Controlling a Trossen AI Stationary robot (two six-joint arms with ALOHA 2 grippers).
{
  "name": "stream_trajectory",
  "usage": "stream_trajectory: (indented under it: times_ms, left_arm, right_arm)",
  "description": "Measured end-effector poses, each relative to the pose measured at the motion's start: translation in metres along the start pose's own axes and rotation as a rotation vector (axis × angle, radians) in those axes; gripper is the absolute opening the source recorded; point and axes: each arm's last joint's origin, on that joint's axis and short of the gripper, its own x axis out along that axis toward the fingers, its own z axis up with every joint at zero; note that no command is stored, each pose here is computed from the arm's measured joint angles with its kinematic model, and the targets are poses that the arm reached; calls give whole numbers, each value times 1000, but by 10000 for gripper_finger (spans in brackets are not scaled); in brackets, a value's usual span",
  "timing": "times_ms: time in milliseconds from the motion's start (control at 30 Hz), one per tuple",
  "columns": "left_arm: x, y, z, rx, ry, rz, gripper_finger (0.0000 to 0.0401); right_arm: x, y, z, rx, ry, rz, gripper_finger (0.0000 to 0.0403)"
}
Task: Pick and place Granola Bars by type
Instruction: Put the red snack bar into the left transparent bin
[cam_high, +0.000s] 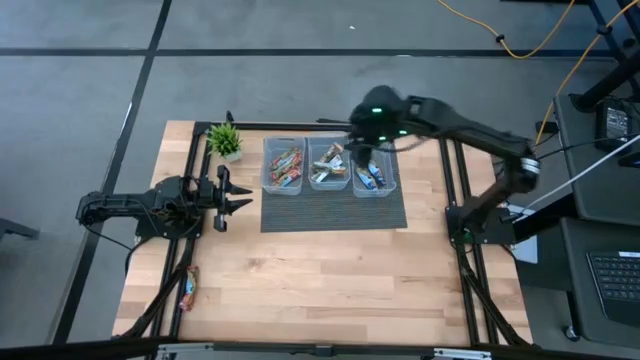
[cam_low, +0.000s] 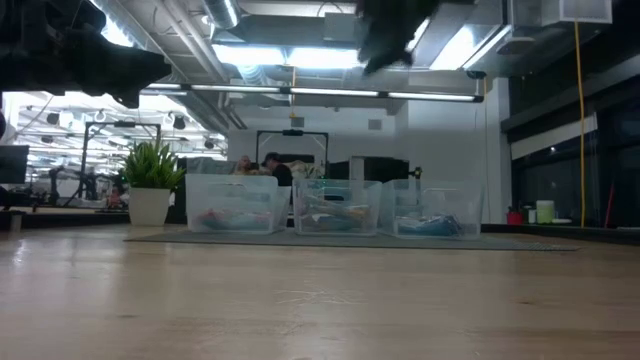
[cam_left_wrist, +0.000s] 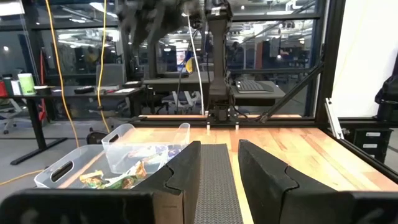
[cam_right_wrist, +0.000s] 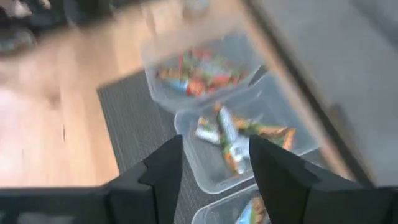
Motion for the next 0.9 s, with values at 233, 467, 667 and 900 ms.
stream_trajectory:
  times_ms: [233, 467, 667, 900]
  left_arm:
    - [0, 0, 0, 0, -3, 0, 102]
    - [0, 1, 2, -49, -22, 19, 102]
    - [-2, 6, 16, -259, -189, 178, 102]
    - [-9, 6, 69, -223, -327, 122, 102]
  right_arm:
    - [-113, 26, -20, -12, -227, -110, 174]
    - [-189, 32, -77, 106, -347, -176, 174]
    - [-196, 32, -122, 127, -510, -80, 174]
    - [-165, 35, -148, 40, -650, 0, 174]
